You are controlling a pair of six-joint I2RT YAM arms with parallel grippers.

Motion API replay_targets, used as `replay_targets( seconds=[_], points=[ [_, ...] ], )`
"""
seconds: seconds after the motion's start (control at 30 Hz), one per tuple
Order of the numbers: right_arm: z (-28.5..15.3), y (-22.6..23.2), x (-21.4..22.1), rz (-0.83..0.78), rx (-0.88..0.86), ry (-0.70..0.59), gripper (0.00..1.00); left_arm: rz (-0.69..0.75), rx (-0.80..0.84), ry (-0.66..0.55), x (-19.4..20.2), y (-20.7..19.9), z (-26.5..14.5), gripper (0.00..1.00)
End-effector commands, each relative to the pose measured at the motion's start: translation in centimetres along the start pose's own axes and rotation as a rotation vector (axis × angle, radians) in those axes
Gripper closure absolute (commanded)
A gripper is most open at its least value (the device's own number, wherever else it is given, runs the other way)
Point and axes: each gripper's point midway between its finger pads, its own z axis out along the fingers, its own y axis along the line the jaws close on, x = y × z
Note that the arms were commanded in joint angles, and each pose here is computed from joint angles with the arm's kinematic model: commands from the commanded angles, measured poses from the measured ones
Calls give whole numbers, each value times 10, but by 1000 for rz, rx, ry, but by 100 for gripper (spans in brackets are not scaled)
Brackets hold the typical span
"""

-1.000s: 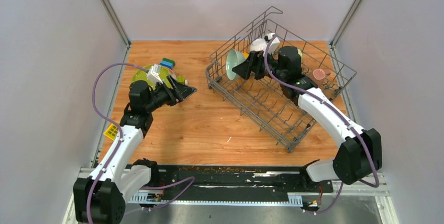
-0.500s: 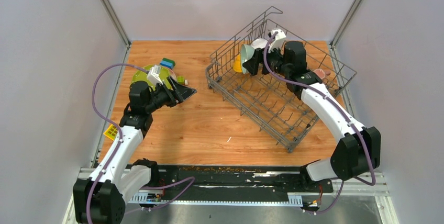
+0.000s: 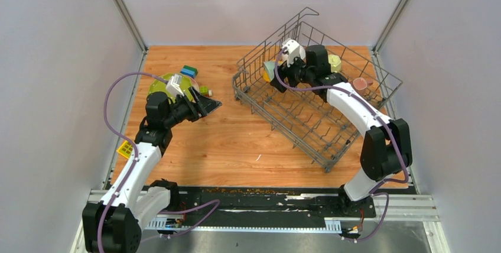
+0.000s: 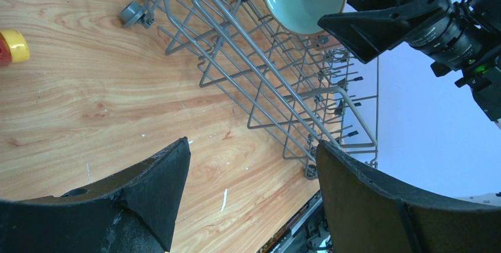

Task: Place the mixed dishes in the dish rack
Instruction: Turn the bowl upside down on the dish rack.

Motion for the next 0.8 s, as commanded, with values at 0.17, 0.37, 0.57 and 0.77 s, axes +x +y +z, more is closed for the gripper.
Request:
replay_targets(
  seconds=[0.17, 0.37, 0.57, 0.77],
  points=[
    [16, 5, -39, -512, -19, -91, 70, 53, 23, -37, -12, -12, -2, 15],
    [33, -5, -25, -678, 8, -33, 69, 55, 8, -39, -12, -9, -2, 15],
    [42, -11, -14, -786, 12, 7, 67, 54, -4, -33, -10, -5, -2, 15],
    [47, -5, -6, -861, -32, 8, 63, 51, -15, -35, -10, -3, -1, 15]
  ],
)
